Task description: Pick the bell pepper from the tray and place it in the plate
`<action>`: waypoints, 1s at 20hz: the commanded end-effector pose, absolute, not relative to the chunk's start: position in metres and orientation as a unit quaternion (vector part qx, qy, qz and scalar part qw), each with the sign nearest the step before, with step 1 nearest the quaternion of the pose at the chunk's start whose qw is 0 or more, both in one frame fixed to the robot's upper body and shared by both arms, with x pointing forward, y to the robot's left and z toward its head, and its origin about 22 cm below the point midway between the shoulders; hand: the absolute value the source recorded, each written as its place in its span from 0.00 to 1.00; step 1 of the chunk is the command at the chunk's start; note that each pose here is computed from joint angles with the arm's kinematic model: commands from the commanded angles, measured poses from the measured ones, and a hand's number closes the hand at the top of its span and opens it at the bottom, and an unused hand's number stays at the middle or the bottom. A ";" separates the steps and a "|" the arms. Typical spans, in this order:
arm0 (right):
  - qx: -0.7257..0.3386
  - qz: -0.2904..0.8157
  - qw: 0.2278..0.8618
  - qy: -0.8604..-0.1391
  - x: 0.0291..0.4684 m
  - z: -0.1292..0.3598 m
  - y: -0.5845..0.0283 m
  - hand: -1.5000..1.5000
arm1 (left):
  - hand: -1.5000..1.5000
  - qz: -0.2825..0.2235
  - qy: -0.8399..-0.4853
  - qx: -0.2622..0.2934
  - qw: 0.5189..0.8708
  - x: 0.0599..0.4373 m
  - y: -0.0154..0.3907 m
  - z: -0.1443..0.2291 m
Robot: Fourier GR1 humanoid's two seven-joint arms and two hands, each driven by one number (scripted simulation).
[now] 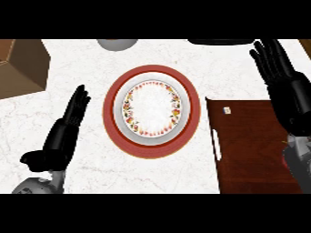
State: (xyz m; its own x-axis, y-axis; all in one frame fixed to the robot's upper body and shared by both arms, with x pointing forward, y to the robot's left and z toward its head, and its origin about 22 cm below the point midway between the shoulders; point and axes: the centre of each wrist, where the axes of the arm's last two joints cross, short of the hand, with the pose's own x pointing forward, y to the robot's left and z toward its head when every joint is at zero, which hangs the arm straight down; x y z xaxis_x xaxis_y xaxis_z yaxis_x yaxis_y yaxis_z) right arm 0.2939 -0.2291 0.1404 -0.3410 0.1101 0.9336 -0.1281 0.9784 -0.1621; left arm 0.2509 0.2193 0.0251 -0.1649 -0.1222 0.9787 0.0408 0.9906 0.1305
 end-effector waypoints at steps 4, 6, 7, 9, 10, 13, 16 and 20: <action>-0.123 -0.026 0.643 -0.756 0.304 0.104 -0.256 1.00 | 0.50 -0.067 -0.724 0.078 0.682 0.250 0.270 0.007; -0.192 -0.090 0.671 -0.710 0.299 0.084 -0.277 1.00 | 0.50 -0.061 -0.706 0.111 0.696 0.237 0.291 -0.001; -0.360 0.159 0.633 -0.666 0.287 0.088 -0.333 1.00 | 0.50 -0.060 -0.712 0.087 0.694 0.240 0.267 0.004; -0.430 -0.055 0.564 -0.703 0.288 0.081 -0.332 0.00 | 0.50 -0.055 -0.686 0.091 0.720 0.230 0.275 -0.011; -0.417 -0.089 0.571 -0.701 0.286 0.055 -0.303 0.00 | 0.50 -0.054 -0.690 0.086 0.717 0.236 0.282 -0.009; -0.451 -0.082 0.529 -0.714 0.257 0.015 -0.268 0.00 | 0.50 -0.062 -0.691 0.075 0.716 0.229 0.284 -0.015; -0.471 -0.068 0.512 -0.715 0.239 -0.015 -0.236 0.00 | 0.50 -0.062 -0.687 0.069 0.721 0.243 0.291 -0.012; -0.533 -0.066 0.506 -0.675 0.209 -0.018 -0.248 0.00 | 0.50 -0.068 -0.684 0.075 0.723 0.239 0.293 -0.030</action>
State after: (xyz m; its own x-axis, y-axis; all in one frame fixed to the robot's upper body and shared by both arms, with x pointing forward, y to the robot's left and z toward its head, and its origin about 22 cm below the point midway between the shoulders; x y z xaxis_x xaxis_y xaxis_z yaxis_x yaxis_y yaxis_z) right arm 0.2346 -0.2556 -0.0032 0.0140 0.6132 0.7898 0.7373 0.5272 -0.4224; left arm 0.2439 0.2970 -0.0150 0.0428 -0.1950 0.9799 -0.0173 0.9805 0.1958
